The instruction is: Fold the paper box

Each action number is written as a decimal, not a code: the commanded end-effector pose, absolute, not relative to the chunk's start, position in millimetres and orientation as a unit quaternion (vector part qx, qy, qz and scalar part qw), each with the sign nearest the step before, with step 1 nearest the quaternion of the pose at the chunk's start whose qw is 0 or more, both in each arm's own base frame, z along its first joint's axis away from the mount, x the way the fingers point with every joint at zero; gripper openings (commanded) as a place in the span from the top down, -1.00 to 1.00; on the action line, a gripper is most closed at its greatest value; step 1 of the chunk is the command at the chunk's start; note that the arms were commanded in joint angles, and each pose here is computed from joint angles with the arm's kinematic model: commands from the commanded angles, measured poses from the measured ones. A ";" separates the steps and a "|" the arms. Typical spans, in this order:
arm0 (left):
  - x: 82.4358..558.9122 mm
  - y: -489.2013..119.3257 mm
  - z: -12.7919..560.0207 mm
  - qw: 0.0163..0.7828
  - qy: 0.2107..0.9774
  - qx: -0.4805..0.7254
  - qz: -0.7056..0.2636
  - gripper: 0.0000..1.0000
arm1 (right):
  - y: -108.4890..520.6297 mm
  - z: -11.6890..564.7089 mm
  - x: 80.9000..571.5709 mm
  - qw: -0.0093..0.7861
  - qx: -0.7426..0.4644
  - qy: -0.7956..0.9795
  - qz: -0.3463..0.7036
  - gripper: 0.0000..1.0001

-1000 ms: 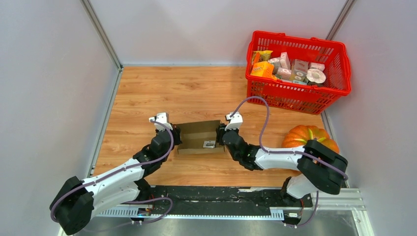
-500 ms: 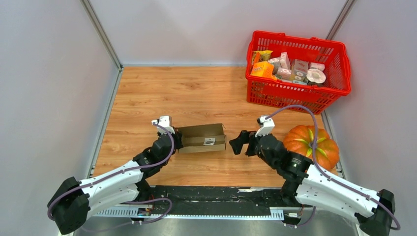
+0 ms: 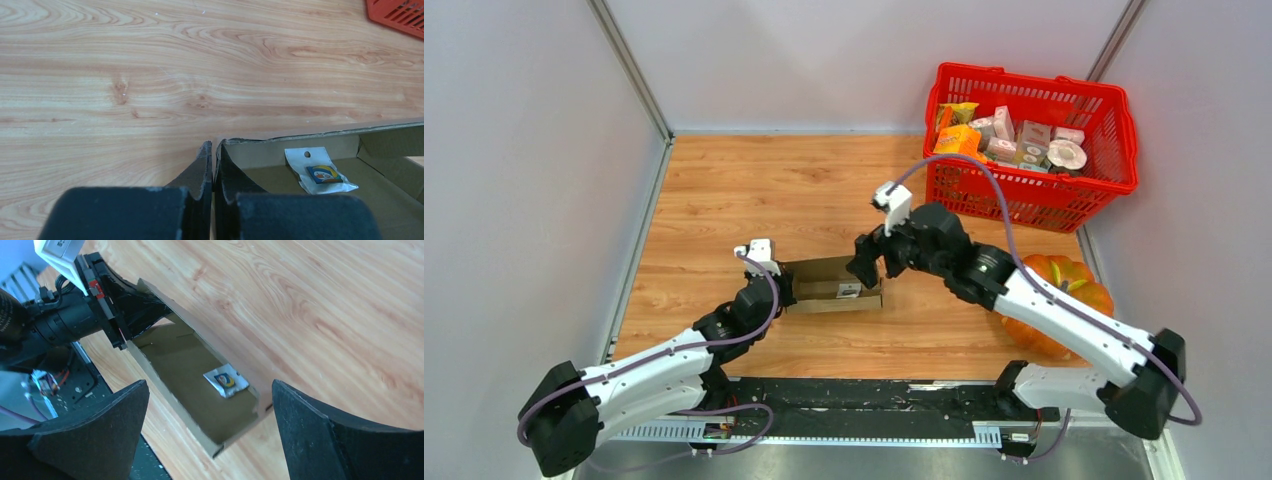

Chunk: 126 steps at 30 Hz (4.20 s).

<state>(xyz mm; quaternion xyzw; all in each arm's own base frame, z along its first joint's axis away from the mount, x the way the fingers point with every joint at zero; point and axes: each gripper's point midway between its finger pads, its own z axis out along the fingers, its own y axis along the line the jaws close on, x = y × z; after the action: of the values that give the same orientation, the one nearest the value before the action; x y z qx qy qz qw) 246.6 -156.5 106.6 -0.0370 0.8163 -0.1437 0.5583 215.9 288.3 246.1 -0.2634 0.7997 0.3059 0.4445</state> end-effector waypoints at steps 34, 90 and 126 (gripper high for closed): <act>237.5 -150.9 97.4 0.552 0.825 -0.003 -0.122 1.00 | 365.0 176.4 250.0 0.499 -0.602 0.615 0.098 0.14; 192.7 -216.9 89.3 0.345 0.871 -0.019 -0.350 0.67 | 326.0 123.5 122.9 0.345 -0.364 0.796 0.340 -0.53; 217.5 -188.5 73.1 0.368 0.888 -0.041 -0.273 0.49 | 307.3 47.5 165.5 0.096 -0.134 0.833 0.528 0.49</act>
<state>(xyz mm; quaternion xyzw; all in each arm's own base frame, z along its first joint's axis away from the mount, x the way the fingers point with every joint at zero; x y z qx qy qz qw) 211.3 -202.8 99.4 -0.0248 0.8750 -0.3066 0.3738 158.7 314.5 53.5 -0.1440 0.8333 0.5263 0.0885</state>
